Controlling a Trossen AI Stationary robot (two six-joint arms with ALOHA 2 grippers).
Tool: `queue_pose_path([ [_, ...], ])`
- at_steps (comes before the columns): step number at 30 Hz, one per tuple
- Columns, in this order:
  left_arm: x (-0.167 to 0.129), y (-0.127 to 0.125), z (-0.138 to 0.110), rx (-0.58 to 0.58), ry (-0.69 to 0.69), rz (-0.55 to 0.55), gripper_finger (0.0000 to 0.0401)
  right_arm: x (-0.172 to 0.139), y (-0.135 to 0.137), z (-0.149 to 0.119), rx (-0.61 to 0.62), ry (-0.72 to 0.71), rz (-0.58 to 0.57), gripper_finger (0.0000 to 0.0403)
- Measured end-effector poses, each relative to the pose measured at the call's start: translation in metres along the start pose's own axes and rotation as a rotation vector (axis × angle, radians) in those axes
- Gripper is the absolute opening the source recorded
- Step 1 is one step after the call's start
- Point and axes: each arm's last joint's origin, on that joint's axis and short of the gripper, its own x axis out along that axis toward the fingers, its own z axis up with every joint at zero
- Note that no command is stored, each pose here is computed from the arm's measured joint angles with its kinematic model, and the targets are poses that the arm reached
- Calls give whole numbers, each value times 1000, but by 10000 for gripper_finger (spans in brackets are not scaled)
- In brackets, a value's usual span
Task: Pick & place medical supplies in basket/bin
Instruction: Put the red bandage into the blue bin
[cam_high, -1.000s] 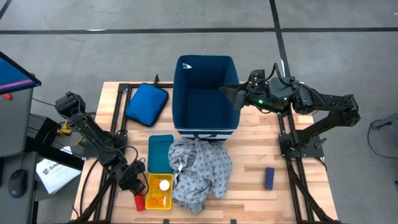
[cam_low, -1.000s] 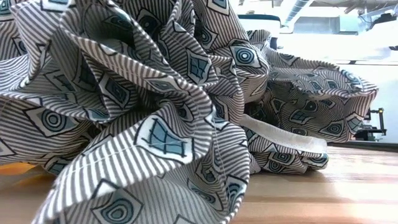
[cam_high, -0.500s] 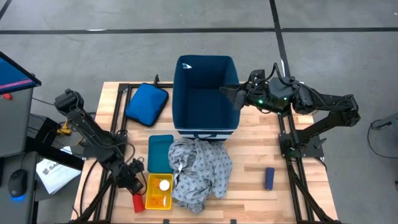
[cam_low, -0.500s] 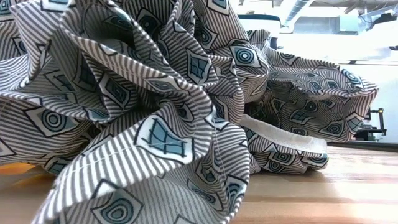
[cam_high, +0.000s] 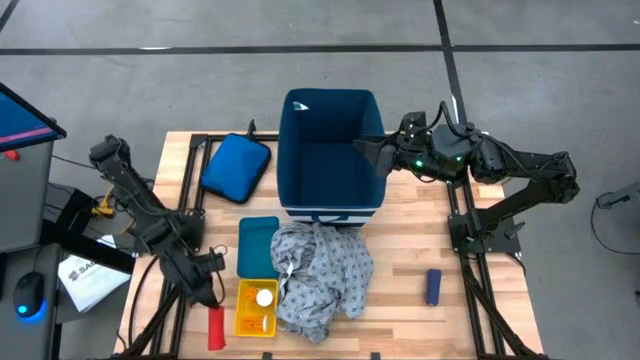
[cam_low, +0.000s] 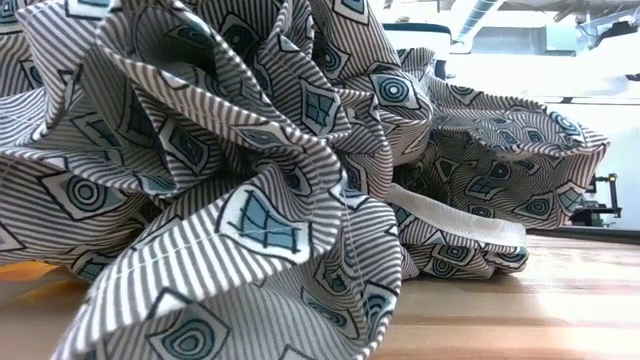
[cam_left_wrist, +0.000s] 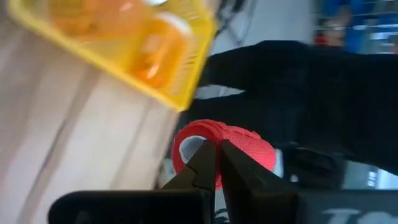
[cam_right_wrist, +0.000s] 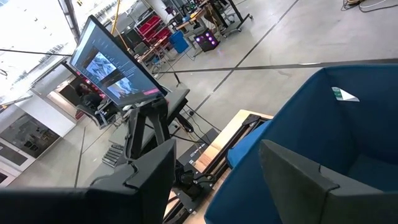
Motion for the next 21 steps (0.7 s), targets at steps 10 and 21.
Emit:
queue_pose_path([
  [10, -41, -22, 27, 173, -506, -229, 3, 0, 0, 0, 2, -2, 1, 228],
  [21, -113, -55, 61, 493, -1091, -45, 3, 0, 1, 2, 18, -13, 9, 228],
])
